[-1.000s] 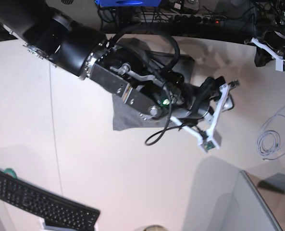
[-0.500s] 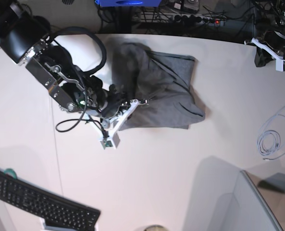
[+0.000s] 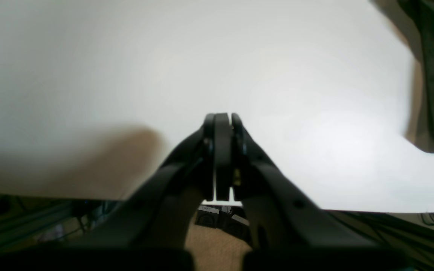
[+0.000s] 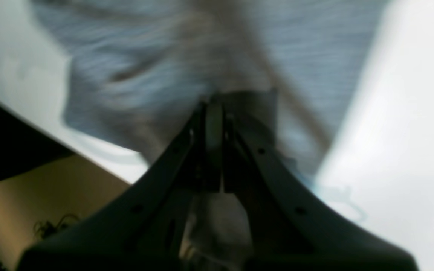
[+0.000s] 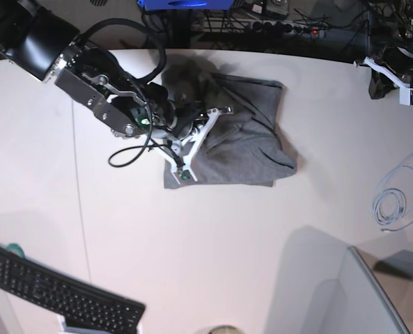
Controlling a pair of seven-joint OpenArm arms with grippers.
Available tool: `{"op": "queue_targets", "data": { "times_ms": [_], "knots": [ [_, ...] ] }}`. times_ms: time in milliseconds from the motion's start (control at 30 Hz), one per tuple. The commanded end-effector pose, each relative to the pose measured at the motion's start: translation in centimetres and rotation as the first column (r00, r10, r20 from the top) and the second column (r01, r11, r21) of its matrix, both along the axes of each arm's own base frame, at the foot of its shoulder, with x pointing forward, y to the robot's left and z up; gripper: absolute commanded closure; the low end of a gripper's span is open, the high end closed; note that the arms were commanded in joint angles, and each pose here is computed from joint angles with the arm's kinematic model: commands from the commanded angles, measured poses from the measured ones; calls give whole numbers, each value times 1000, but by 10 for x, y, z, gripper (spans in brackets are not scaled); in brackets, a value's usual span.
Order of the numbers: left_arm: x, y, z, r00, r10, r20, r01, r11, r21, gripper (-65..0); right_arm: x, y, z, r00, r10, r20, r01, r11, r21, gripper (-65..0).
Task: Layout the t-shirt on the table in an organized manner, then fold the t-shirt properly
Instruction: 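Press the folded layer flat with the right gripper and release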
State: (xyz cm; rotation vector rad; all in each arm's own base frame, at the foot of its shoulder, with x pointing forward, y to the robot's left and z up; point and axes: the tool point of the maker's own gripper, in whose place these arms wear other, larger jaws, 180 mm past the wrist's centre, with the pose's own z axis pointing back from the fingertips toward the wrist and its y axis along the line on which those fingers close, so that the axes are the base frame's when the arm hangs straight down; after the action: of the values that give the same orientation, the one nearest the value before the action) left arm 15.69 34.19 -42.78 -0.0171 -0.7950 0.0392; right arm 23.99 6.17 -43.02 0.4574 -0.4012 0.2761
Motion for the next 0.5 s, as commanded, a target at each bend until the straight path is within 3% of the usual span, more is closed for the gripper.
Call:
{"op": "queue_targets", "data": {
  "times_ms": [0,233,467],
  "knots": [
    [6,6,11,999,-11,37,10,1000,15,0,8,10,12,998,32,50,-34,999,30,0],
    [4,6,11,999,-11,32,11,1000,15,0,-28,63,21,973,221,61,-225,971,78,0],
    [4,6,11,999,-10,32,9,1000,16,0,-67,100,27,917,391,80,-397,915,77,0]
  ]
}}
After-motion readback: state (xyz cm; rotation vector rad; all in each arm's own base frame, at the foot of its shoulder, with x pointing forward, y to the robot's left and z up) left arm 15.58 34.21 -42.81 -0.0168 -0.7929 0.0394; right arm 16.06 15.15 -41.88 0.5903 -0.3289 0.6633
